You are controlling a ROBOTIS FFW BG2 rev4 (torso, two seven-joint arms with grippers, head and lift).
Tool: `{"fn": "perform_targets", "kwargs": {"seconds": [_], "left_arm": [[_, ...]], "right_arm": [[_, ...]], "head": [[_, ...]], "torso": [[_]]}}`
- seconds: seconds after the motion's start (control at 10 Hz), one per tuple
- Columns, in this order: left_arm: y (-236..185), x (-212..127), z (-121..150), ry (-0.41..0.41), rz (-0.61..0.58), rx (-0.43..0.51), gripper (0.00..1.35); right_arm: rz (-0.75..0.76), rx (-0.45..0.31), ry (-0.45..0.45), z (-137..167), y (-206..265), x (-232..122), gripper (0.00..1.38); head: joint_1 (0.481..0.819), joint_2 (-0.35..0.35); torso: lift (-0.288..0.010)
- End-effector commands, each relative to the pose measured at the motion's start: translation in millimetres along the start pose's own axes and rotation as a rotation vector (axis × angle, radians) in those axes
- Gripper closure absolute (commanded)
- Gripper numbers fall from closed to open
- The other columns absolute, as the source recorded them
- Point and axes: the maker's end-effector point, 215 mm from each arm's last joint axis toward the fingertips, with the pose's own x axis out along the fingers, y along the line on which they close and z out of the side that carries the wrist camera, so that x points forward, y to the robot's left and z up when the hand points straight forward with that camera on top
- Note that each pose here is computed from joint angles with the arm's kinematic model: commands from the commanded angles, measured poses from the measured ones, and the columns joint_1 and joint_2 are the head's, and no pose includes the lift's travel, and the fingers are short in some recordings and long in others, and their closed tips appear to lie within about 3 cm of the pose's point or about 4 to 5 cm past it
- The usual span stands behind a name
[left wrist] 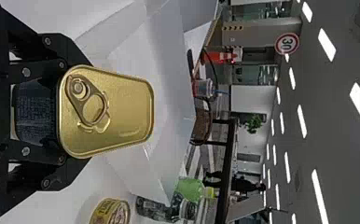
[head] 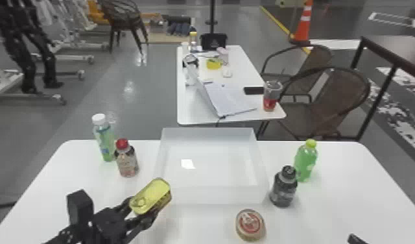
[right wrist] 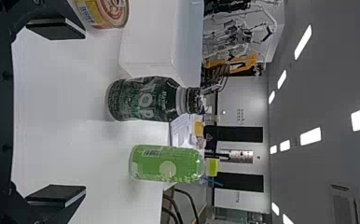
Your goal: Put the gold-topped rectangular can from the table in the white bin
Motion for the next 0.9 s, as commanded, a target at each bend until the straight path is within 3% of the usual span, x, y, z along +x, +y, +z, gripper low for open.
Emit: {"fn": "perform_targets", "kwargs": {"seconds": [0.0, 0.2, 0.4, 0.8], "left_arm": [[-1.9, 7.7, 17.2, -0.017, -0.004, 0.013, 0.99], [1.8, 29.5, 42.9, -0.040, -0.045, 0.063, 0.99], [3.2, 54.7, 52.0, -0.043, -0.099, 0.097, 0.99], [0.9, 89.6, 35.0, -0.022, -0.165, 0.106, 0.99]], "right_arm": [[-0.002, 0.004, 0.001, -1.0, -0.3, -0.5, 0.13], [-0.001, 0.005, -0.004, 0.9, -0.8, 4.3, 0.13], [0.000, 0.007, -0.004, 0.0, -0.5, 6.2, 0.13], [-0.003, 0.014, -0.002, -2.7, -1.2, 6.7, 0.13]], "head": [[0.549, 0.000], [0.549, 0.000], [0.549, 0.000], [0.549, 0.000]], "torso": [[-0.100], [-0.100], [-0.100], [-0.100]]}}
